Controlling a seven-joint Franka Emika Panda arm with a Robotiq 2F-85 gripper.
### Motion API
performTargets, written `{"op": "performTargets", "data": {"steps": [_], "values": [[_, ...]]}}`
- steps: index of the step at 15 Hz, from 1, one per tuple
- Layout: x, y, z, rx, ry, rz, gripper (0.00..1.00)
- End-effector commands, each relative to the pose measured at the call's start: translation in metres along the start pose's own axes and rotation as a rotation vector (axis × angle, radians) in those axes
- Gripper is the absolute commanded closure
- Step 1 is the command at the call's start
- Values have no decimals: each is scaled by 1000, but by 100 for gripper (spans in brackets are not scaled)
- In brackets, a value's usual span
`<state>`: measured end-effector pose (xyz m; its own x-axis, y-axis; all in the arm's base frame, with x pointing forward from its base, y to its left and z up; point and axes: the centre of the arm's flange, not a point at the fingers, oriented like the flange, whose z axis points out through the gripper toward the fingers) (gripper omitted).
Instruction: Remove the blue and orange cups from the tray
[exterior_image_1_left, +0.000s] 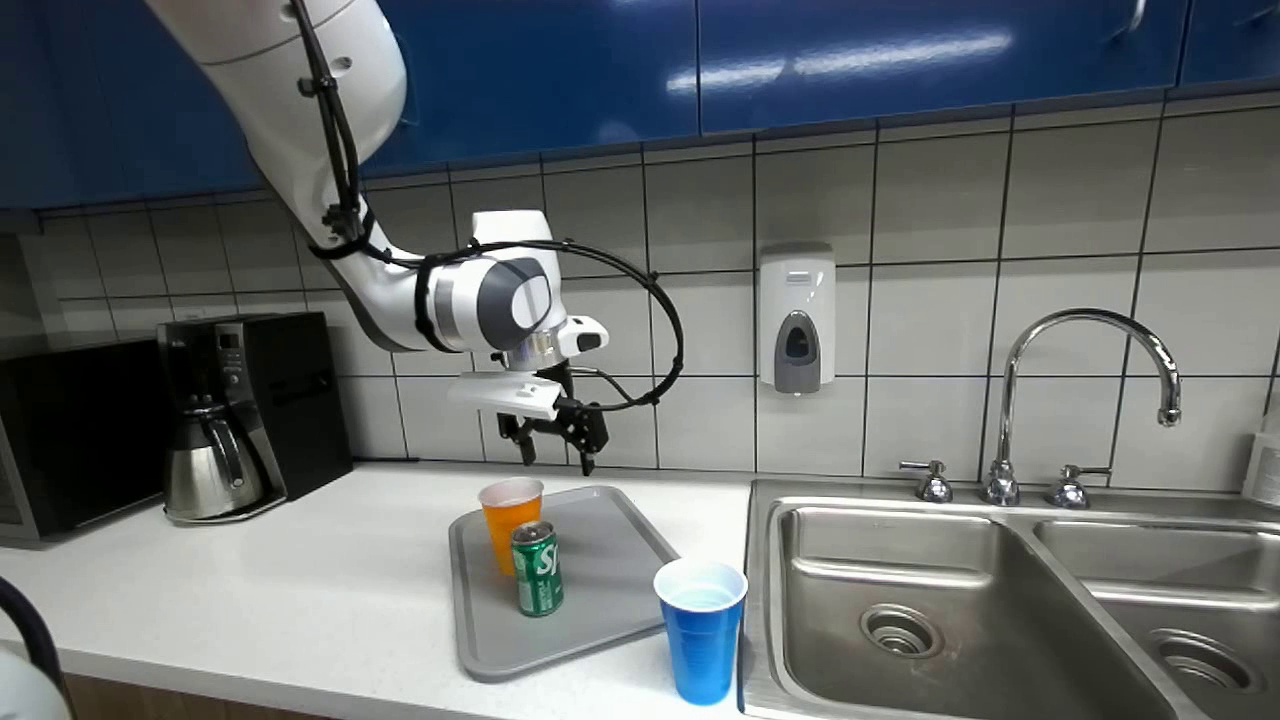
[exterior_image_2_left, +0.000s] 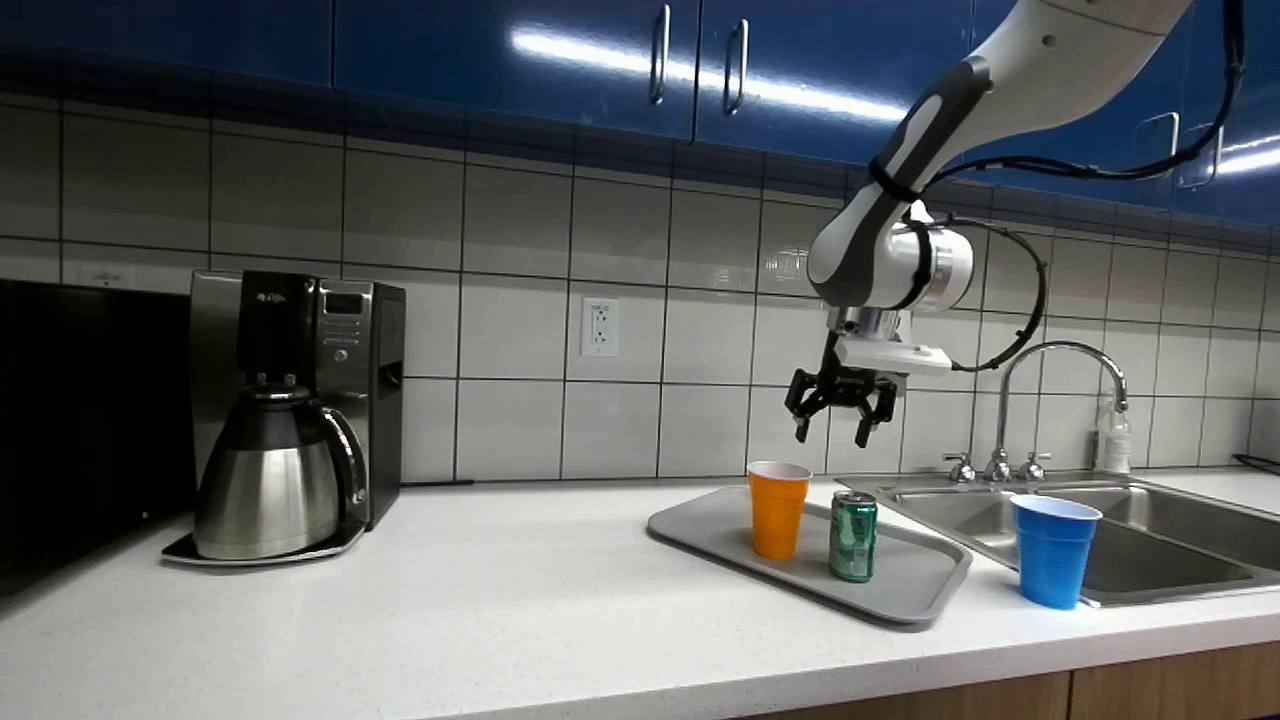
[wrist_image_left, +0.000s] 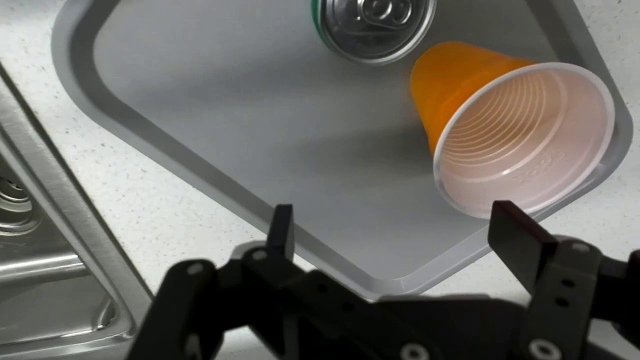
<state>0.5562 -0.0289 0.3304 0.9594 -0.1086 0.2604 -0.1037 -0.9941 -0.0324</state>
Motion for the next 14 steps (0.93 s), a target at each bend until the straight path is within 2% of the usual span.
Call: {"op": "performTargets", "data": {"steps": [1, 14], "values": [[11, -15, 14, 8, 7, -13, 0], [16, -38, 51, 3, -36, -54, 0]]}}
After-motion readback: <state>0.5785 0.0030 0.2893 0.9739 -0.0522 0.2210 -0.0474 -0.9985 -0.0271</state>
